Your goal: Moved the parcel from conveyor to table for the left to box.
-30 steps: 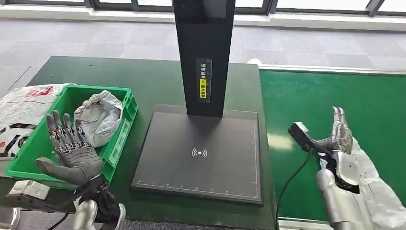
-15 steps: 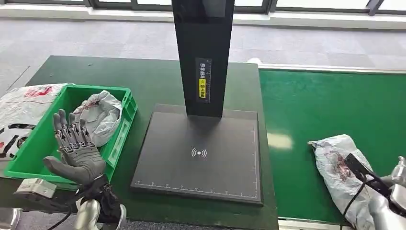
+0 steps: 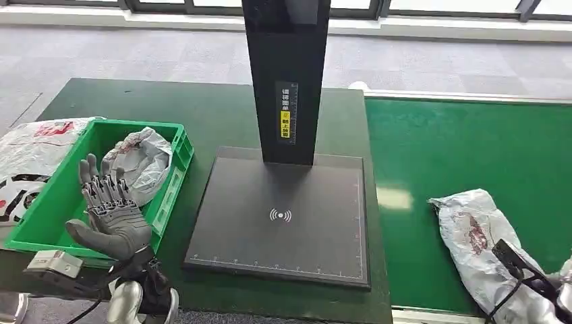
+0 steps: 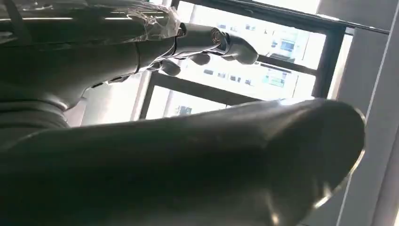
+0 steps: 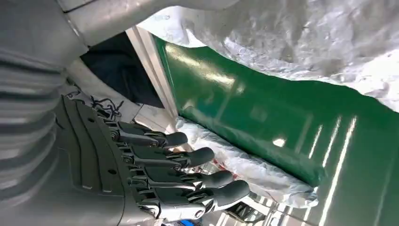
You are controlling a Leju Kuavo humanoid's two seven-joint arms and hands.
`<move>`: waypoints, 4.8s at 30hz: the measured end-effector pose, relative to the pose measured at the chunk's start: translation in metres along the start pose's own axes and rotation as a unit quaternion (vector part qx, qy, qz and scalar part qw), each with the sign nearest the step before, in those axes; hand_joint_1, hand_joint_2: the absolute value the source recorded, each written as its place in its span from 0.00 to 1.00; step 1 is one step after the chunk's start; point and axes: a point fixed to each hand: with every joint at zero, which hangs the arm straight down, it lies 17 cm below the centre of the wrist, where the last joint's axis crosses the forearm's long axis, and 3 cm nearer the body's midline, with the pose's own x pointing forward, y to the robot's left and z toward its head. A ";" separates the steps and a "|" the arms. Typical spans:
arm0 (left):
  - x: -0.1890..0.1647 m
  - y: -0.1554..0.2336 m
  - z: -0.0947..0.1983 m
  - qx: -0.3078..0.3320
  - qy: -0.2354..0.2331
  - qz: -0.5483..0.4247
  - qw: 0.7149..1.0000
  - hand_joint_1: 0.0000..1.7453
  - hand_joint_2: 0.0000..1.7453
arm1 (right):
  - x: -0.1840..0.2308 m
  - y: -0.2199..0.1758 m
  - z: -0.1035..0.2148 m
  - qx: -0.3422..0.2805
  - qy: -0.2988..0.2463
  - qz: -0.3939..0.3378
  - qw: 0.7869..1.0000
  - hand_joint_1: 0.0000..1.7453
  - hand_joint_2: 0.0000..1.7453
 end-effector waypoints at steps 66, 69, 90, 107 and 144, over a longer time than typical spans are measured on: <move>-0.014 0.000 0.006 -0.003 0.018 -0.008 1.000 0.00 0.00 | 0.222 0.041 0.109 0.119 -0.253 -0.226 0.933 0.02 1.00; -0.016 0.000 0.007 -0.003 0.021 -0.006 1.000 0.00 0.00 | 0.214 0.045 0.110 0.120 -0.245 -0.210 0.939 0.00 1.00; -0.019 -0.001 0.008 -0.006 0.024 -0.005 1.000 0.00 0.00 | 0.211 0.023 0.101 0.061 -0.245 -0.205 0.946 0.00 1.00; -0.019 -0.002 0.008 -0.011 0.024 -0.005 1.000 0.00 0.00 | 0.223 0.009 0.104 0.046 -0.261 -0.219 0.939 0.00 1.00; -0.025 0.000 0.011 -0.007 0.034 0.000 0.999 0.00 0.00 | 0.251 0.067 0.135 0.129 -0.273 -0.109 0.947 0.00 1.00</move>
